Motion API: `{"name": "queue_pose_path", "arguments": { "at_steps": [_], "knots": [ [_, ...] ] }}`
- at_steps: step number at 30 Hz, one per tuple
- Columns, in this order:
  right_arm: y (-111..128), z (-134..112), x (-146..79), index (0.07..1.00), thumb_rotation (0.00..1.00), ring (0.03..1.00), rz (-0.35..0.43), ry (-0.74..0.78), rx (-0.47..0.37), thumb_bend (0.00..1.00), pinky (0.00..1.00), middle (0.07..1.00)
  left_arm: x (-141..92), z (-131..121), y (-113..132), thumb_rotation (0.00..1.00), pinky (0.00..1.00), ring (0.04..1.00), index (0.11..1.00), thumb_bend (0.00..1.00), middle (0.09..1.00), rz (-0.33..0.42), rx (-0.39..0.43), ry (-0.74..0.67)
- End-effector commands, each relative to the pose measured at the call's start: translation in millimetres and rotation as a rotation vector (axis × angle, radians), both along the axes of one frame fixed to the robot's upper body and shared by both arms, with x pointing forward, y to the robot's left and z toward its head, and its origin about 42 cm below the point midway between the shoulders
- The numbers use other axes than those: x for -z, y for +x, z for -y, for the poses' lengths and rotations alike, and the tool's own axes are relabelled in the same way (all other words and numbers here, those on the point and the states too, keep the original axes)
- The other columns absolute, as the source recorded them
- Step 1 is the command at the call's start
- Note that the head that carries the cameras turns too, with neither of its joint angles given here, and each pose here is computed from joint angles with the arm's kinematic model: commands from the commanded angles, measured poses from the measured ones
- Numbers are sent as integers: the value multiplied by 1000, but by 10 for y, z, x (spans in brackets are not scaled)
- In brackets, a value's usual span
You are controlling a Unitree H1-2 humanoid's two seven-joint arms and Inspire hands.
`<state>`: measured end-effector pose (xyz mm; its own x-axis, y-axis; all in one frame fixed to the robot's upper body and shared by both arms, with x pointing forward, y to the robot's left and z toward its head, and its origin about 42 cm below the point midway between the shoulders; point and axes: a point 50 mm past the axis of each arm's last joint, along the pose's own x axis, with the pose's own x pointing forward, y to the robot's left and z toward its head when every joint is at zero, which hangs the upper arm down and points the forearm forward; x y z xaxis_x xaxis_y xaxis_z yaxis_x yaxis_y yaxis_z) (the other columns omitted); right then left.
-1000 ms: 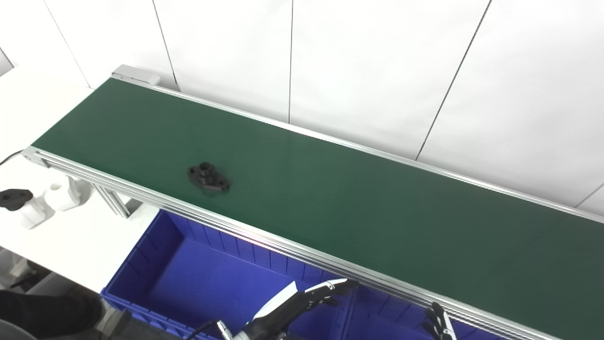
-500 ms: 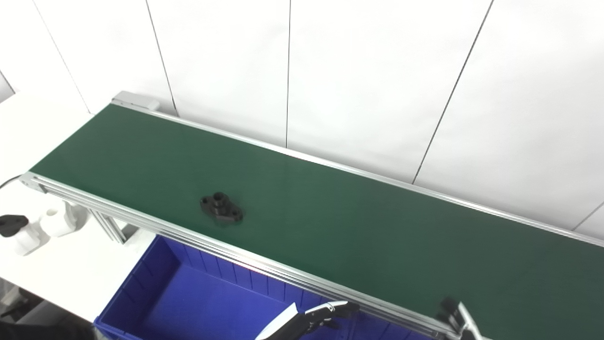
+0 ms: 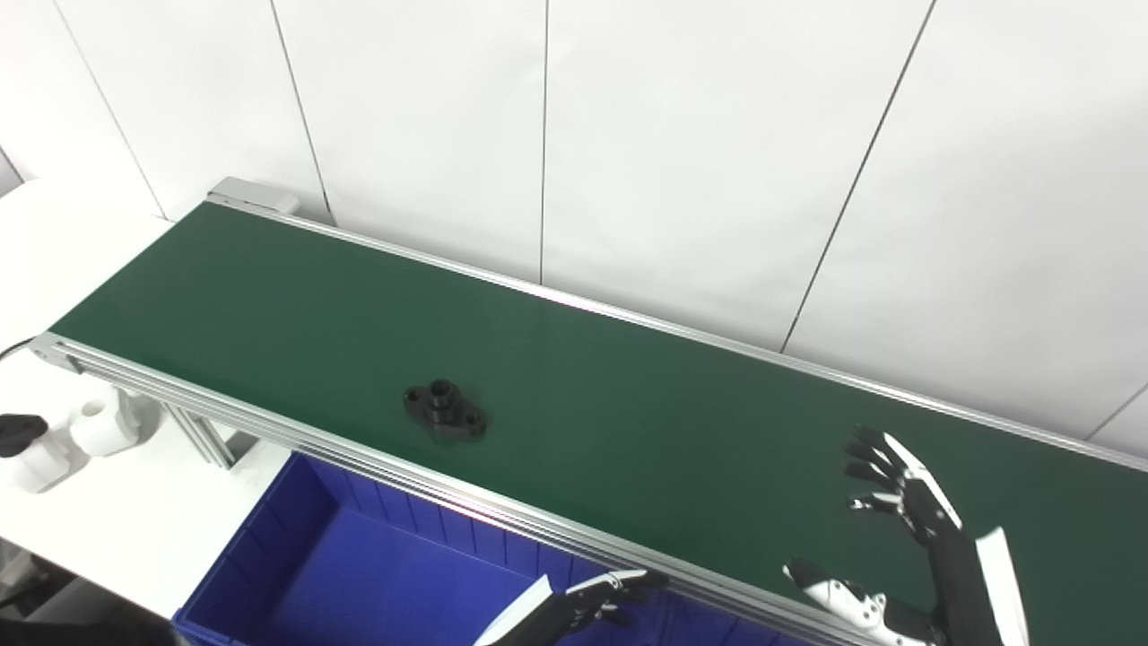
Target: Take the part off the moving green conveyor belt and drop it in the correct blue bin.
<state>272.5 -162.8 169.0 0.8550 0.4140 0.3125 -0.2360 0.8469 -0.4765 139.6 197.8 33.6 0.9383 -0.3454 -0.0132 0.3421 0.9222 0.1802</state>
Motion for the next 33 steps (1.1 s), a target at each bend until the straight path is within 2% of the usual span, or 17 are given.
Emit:
{"name": "queue_pose_path", "arguments": {
  "at_steps": [1, 6, 7, 10, 15, 21, 25, 33],
  "knots": [
    [70, -109, -204, 841, 337, 713, 55, -10, -18, 754, 574, 765, -109, -76, 2, 234, 775, 878, 854, 771, 914, 64, -3, -20],
    [203, -357, -315, 846, 360, 714, 35, -105, -29, 787, 614, 773, -148, -217, -37, 248, 794, 913, 882, 759, 940, 65, -4, -13],
    [227, -415, -320, 842, 330, 708, 34, -131, -21, 784, 620, 763, -151, -235, -42, 251, 798, 917, 891, 755, 941, 65, -10, -15],
    [285, -583, -274, 829, 259, 700, 49, -178, 3, 782, 621, 748, -156, -272, -55, 259, 800, 916, 903, 748, 943, 61, -28, -30],
    [395, -817, -143, 833, 234, 732, 39, -221, 3, 772, 646, 779, -171, -329, -69, 287, 836, 920, 928, 702, 949, 59, -34, -37],
    [531, -949, -64, 833, 270, 743, 39, -277, -29, 771, 667, 790, -189, -352, -63, 288, 847, 932, 937, 627, 959, 62, -32, -48],
    [599, -1013, -109, 838, 304, 754, 45, -317, -46, 781, 665, 798, -205, -345, -63, 291, 845, 932, 937, 589, 963, 68, -24, -44],
    [771, -1159, -172, 840, 323, 754, 41, -374, -81, 770, 673, 798, -224, -299, -73, 281, 844, 928, 934, 583, 960, 69, -11, -74]
  ]
}}
